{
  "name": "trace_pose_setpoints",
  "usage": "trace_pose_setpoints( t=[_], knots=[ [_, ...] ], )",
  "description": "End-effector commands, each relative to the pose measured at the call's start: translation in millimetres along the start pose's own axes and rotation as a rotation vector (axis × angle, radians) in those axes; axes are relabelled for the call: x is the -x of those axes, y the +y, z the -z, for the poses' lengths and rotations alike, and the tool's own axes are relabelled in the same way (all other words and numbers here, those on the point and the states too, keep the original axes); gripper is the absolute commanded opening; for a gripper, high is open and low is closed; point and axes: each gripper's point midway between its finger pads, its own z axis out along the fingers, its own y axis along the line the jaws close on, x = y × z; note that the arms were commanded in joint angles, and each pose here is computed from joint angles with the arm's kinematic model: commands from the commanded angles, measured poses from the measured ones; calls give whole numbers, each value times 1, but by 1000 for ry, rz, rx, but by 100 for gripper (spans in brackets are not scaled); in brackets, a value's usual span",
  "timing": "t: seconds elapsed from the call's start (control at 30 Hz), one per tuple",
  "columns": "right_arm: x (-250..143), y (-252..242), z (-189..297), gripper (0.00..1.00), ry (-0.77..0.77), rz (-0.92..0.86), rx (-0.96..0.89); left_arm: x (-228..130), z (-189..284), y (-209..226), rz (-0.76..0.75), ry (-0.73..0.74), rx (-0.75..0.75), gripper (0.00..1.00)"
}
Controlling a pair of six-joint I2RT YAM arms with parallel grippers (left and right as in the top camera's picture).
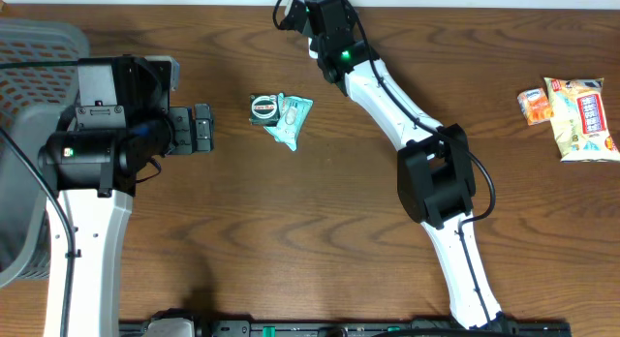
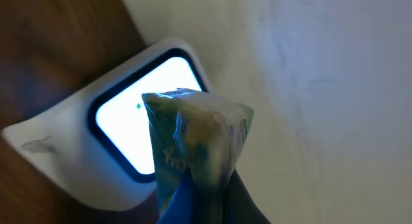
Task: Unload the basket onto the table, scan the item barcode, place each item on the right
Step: 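Carry the green pack to the right edge and release it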
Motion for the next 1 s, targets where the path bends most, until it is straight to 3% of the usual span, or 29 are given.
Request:
trace_pose_setpoints(
  t=[0.0, 0.33, 0.5, 0.63, 0.97],
  knots=[
    [-3, -34, 10, 1, 35, -50, -88, 2, 1, 3, -6, -3, 10, 98],
    [-17, -106, 50, 1, 46, -330, -193, 2, 1, 3, -6, -3, 10, 98],
    [-51, -140, 71, 1, 88, -617, -208, 2, 1, 3, -6, -3, 10, 98],
    [-116, -165, 86, 1, 210, -848, -226, 2, 1, 3, -6, -3, 10, 98],
    [-310, -165, 104, 1, 661, -1112, -271, 2, 1, 3, -6, -3, 10, 98]
  ],
)
